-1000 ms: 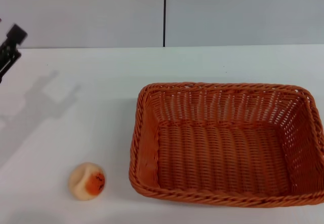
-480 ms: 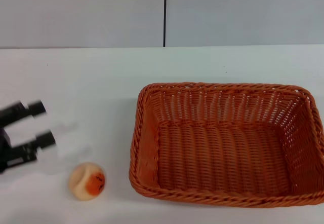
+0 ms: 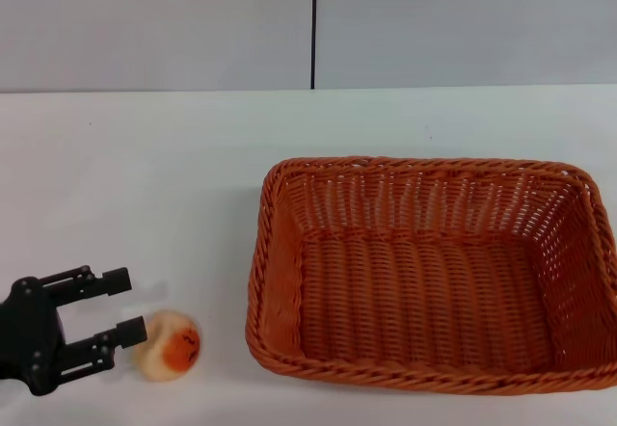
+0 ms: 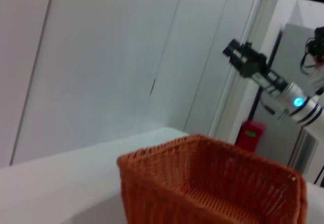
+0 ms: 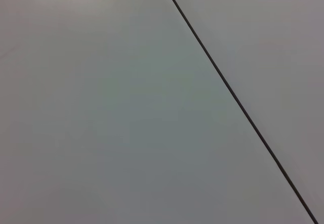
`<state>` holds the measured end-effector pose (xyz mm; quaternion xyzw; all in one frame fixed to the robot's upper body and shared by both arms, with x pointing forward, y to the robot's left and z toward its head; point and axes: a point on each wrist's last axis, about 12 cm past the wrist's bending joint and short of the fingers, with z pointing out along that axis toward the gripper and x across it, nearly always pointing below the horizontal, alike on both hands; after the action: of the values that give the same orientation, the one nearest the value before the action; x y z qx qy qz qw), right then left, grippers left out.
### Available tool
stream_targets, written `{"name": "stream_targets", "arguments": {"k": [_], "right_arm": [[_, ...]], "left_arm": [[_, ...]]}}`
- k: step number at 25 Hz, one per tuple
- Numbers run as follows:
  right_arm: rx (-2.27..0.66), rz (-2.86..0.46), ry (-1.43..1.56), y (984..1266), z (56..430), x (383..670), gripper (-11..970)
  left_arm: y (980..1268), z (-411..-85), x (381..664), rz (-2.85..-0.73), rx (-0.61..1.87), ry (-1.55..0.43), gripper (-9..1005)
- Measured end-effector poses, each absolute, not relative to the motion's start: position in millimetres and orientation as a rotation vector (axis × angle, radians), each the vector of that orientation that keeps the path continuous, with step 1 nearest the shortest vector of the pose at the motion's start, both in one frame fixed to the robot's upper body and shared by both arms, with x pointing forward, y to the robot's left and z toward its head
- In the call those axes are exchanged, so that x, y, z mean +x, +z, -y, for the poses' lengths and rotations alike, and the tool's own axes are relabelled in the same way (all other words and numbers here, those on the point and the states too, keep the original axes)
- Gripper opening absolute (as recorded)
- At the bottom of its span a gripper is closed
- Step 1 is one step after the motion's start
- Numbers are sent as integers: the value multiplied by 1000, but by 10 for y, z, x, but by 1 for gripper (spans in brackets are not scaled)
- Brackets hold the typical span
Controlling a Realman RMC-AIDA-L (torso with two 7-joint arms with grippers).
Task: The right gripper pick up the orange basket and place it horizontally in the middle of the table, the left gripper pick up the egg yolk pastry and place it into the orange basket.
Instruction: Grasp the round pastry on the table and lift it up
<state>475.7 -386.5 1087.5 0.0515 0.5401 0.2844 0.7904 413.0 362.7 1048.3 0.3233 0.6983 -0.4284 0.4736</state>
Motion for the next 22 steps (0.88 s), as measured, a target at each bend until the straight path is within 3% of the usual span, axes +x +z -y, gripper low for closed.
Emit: {"name": "stream_targets", "arguments": {"k": [22], "right_arm": [[143, -1171, 626, 10824, 3854, 4739, 461]], "left_arm": [[10150, -3490, 4095, -1873, 829, -930, 637]]}}
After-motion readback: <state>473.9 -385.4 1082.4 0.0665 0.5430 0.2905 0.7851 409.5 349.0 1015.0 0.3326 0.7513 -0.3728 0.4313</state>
